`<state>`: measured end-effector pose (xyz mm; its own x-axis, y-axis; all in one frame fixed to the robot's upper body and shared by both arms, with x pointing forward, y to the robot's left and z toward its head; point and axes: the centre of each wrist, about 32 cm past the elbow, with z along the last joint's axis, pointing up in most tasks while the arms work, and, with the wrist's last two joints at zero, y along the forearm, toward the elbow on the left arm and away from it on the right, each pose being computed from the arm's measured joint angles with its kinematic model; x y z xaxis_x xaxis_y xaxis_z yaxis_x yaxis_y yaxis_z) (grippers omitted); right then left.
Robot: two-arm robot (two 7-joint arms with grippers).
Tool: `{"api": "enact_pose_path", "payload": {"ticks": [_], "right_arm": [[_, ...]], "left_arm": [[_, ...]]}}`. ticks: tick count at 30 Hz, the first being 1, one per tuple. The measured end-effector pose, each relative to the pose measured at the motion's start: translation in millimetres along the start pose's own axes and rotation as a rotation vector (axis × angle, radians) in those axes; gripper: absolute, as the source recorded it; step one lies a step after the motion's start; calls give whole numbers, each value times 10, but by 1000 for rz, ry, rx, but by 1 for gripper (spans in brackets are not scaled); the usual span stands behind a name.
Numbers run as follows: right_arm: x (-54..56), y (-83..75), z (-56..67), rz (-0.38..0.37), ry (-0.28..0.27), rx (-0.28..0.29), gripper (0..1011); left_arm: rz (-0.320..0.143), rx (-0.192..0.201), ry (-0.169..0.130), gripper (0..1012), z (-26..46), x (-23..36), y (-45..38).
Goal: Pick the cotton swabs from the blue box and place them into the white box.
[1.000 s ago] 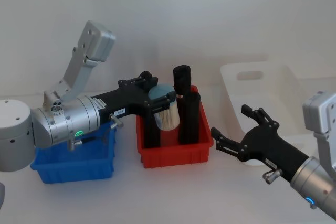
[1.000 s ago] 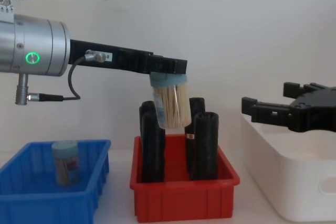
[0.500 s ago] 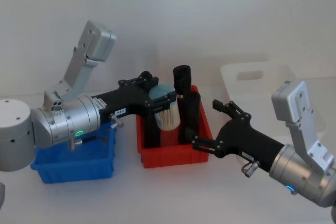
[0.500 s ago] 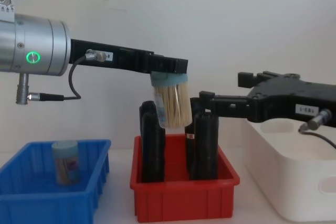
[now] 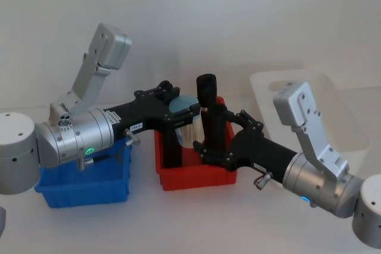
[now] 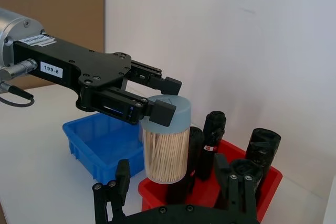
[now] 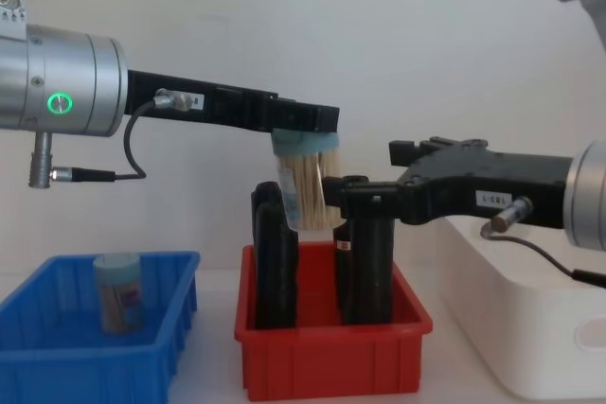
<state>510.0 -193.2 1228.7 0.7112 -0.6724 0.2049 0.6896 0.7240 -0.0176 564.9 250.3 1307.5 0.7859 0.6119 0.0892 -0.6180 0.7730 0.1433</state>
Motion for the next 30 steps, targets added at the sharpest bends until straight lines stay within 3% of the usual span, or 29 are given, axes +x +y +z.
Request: {"api": "enact_pose_path", "payload": {"ticks": [21, 30], "right_arm": [[33, 395, -53, 51, 28, -36, 999], [42, 488, -72, 63, 38, -35, 776]], "left_arm": [[0, 0, 0, 645, 0, 0, 0], [0, 0, 0, 645, 0, 0, 0]]}}
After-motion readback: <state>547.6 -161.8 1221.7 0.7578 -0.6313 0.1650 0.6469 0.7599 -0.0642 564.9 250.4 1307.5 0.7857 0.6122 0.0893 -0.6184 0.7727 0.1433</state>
